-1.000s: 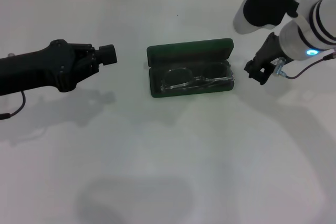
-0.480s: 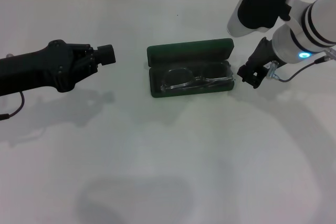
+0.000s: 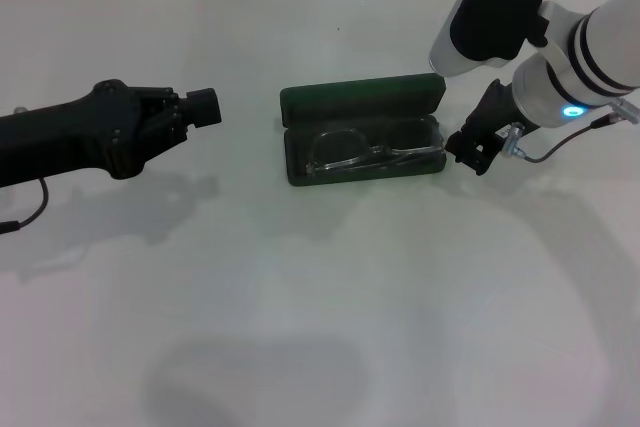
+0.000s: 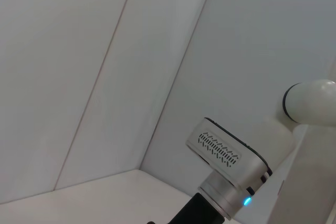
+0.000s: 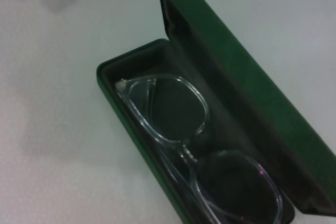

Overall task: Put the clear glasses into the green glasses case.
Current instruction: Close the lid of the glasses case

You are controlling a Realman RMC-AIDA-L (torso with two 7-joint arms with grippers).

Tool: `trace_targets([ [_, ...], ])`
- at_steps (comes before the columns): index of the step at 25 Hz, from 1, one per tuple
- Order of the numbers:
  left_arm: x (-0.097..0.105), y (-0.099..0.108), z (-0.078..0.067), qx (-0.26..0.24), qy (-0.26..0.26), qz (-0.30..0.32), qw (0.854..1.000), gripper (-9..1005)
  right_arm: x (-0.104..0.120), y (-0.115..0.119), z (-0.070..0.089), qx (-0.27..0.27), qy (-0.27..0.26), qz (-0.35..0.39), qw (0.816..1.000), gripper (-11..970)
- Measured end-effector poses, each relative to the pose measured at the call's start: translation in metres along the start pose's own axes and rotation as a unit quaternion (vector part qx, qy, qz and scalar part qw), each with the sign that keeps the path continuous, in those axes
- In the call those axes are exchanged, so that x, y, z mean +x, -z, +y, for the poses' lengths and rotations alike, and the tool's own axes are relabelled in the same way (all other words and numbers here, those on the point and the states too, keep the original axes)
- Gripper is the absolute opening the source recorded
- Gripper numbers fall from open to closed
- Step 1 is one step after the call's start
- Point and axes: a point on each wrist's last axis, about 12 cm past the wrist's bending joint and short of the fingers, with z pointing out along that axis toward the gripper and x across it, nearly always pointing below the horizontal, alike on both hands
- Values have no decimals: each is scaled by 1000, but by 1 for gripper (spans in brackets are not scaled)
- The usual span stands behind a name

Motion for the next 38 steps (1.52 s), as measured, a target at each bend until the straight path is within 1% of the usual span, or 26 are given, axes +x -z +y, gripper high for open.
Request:
trace_targets([
  [18, 0, -2, 2, -4, 2, 3, 1000, 49, -2, -1, -2, 7, 5, -6, 1000, 12],
  [25, 1, -2, 3, -7, 3, 4, 1000, 50, -4, -3, 0, -9, 6, -23, 1000, 12],
  [38, 3, -3, 2, -5, 9, 4, 1000, 51, -3, -6, 0, -9, 6, -23, 1000, 13],
])
